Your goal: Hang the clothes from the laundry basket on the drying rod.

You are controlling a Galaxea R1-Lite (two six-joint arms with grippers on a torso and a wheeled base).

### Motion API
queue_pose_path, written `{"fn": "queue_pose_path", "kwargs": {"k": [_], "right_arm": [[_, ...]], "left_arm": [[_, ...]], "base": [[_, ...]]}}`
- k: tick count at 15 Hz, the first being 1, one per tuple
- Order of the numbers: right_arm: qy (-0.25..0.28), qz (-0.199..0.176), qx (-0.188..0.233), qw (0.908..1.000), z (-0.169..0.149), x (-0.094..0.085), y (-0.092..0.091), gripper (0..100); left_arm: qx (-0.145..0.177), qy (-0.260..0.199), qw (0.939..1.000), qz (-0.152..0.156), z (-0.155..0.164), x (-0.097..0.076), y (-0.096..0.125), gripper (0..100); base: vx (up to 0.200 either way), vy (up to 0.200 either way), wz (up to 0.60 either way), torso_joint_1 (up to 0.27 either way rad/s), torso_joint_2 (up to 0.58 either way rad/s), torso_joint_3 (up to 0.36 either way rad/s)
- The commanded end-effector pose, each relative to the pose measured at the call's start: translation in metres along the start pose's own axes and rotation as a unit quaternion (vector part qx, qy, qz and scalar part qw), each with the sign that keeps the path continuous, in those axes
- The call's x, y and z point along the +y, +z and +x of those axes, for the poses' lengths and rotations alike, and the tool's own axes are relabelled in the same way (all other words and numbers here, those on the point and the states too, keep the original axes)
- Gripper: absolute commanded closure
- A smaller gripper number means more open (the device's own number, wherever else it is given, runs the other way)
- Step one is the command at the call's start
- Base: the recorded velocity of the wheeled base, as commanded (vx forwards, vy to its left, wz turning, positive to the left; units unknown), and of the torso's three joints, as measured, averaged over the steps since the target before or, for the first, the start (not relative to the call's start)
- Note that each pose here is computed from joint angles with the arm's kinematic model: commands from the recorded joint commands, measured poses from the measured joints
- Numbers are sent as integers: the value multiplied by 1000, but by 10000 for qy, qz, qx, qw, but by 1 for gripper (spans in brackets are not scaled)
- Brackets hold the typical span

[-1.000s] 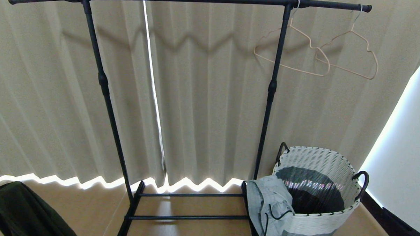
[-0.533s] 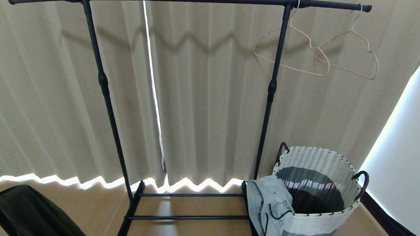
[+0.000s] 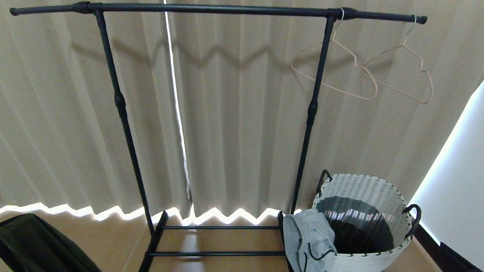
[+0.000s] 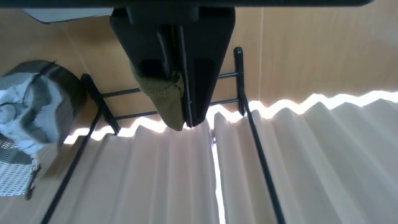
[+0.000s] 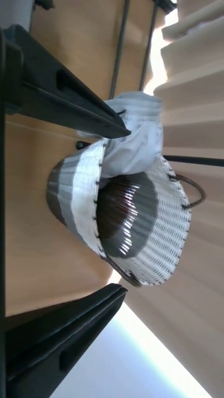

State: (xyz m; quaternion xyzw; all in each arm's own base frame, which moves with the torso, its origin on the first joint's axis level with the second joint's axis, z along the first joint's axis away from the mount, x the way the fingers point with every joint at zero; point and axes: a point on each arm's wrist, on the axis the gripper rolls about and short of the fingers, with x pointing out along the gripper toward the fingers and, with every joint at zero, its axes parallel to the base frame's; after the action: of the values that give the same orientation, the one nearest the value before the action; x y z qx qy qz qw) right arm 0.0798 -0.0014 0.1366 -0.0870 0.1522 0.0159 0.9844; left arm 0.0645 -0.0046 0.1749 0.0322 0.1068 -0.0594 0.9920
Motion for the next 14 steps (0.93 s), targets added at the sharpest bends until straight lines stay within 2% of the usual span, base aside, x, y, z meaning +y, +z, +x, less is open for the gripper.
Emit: {"fn": "queue_pose_path", "kwargs": {"k": [1,7,11,14], "right_arm": [[-2,4,5,10000,0,0,0,0],[7,5,11,10000,1,0,1,0],[6,-3,3,10000,1,0,2,0],[-3,-5,-42,10000,1,-1,3,0]], "left_arm": [[22,-15,10000,-8,1,0,0,100],[60,-17,10000,-34,2,0,-1,100],[244,-12,9996,-118,7,0,-4,100],[267,-13,9996,-119,8,0,-5,100]], "base": [[0,0,0,188,-559,-290],[0,0,0,190,-480,-287],[0,0,0,205,-477,-279],[0,0,0,216,-489,-276]]}}
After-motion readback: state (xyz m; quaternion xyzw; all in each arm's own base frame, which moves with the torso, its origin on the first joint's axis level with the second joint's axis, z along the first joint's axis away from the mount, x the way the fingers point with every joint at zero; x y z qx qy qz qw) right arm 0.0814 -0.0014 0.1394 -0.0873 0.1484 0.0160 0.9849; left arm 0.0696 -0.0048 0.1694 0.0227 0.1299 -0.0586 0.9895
